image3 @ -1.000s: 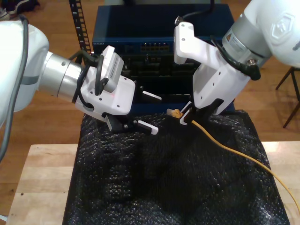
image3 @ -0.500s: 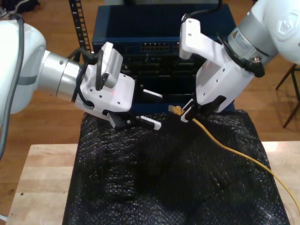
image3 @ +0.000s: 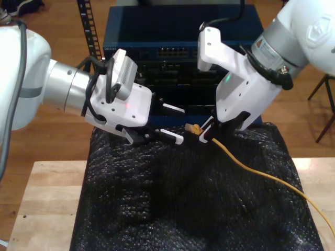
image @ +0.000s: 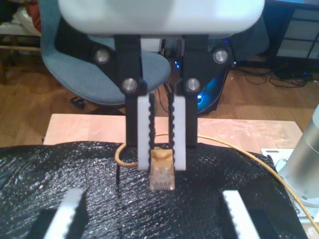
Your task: Grab the cable and plug it in
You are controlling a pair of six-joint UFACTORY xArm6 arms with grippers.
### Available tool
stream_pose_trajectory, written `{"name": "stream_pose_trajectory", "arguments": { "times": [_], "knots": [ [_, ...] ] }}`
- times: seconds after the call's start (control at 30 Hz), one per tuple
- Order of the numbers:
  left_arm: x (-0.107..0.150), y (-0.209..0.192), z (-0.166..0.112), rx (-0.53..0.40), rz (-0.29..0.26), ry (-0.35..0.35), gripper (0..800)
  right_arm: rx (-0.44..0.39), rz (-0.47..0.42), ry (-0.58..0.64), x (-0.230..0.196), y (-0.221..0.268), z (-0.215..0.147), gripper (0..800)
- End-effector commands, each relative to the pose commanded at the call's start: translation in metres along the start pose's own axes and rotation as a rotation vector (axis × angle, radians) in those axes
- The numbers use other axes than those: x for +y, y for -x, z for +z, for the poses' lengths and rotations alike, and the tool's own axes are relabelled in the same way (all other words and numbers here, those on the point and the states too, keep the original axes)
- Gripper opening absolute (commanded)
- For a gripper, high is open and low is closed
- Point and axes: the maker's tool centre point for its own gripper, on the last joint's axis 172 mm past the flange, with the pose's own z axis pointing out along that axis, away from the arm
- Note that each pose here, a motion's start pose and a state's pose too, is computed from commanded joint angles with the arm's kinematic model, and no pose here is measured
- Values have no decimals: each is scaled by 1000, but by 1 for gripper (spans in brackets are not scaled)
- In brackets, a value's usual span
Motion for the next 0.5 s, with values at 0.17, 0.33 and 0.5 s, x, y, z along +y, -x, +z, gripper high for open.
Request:
{"name": "stream_pose_trajectory", "arguments": {
  "times": [0.17,0.33,0.5],
  "knots": [
    [3,-1,1,4,21,10,569,-1,0,-3,0,0,1,4],
    [11,-4,4,16,28,40,548,-1,-1,-2,0,0,1,4],
    [12,-2,5,18,23,43,475,-1,0,-2,0,0,1,4]
  ]
}}
